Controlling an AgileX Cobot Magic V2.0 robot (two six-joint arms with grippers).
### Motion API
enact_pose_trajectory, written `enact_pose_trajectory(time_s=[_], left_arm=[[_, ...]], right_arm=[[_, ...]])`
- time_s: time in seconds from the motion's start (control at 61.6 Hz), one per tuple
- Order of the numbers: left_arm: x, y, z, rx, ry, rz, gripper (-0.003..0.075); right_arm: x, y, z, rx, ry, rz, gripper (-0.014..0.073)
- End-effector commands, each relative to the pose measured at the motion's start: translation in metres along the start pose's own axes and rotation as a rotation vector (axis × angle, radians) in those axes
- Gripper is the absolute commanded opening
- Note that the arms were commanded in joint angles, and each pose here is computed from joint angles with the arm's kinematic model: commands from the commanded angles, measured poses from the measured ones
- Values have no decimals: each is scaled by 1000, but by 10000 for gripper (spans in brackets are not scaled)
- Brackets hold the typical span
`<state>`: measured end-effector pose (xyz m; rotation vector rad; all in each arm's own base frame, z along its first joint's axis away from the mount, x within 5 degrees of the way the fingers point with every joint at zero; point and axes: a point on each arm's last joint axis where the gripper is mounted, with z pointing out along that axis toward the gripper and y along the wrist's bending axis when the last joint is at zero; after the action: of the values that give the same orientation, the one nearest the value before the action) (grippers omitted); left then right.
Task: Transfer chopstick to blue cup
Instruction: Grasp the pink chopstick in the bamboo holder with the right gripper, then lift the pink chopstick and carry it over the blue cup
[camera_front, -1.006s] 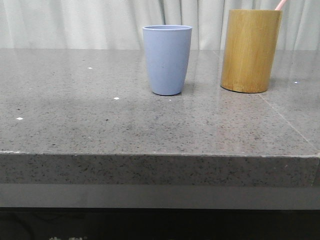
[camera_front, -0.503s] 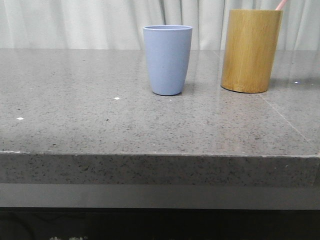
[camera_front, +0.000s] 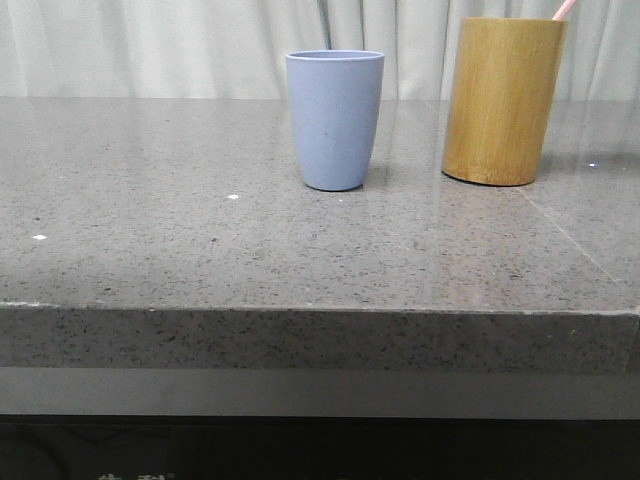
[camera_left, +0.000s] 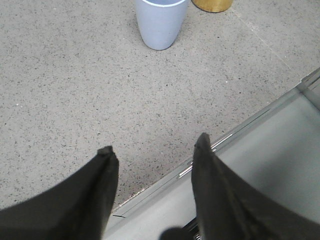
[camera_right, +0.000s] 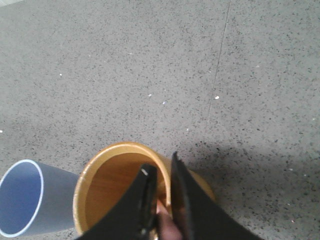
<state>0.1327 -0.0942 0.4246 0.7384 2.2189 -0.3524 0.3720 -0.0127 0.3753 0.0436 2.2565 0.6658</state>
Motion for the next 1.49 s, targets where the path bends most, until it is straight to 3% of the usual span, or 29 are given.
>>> enact_pose_trajectory(time_s=[0.0, 0.114, 0.308, 0.584, 0.779, 0.908, 1.087, 1.476], left_arm=[[-10, -1, -8, 9, -96, -2, 347], [-10, -1, -8, 9, -96, -2, 347], [-10, -1, -8, 9, -96, -2, 347], [-10, -1, -8, 9, -96, -2, 347], [-10, -1, -8, 9, -94, -2, 347], [-10, -1, -8, 9, -94, -2, 347], [-10, -1, -8, 9, -94, -2, 347], [-10, -1, -8, 9, -94, -2, 347]], right_arm=[[-13, 16, -22, -24, -103, -35, 1], [-13, 18, -25, -25, -109, -48, -64], [-21, 39, -54, -20, -172, -130, -66], [-27, 107, -144, -1, -372, -364, -64], [-9, 161, -176, -115, -469, -480, -64], [4, 188, -165, -199, -429, -561, -64], [18, 210, -129, -203, -388, -681, -58], [31, 202, -24, -151, -192, -714, -58]])
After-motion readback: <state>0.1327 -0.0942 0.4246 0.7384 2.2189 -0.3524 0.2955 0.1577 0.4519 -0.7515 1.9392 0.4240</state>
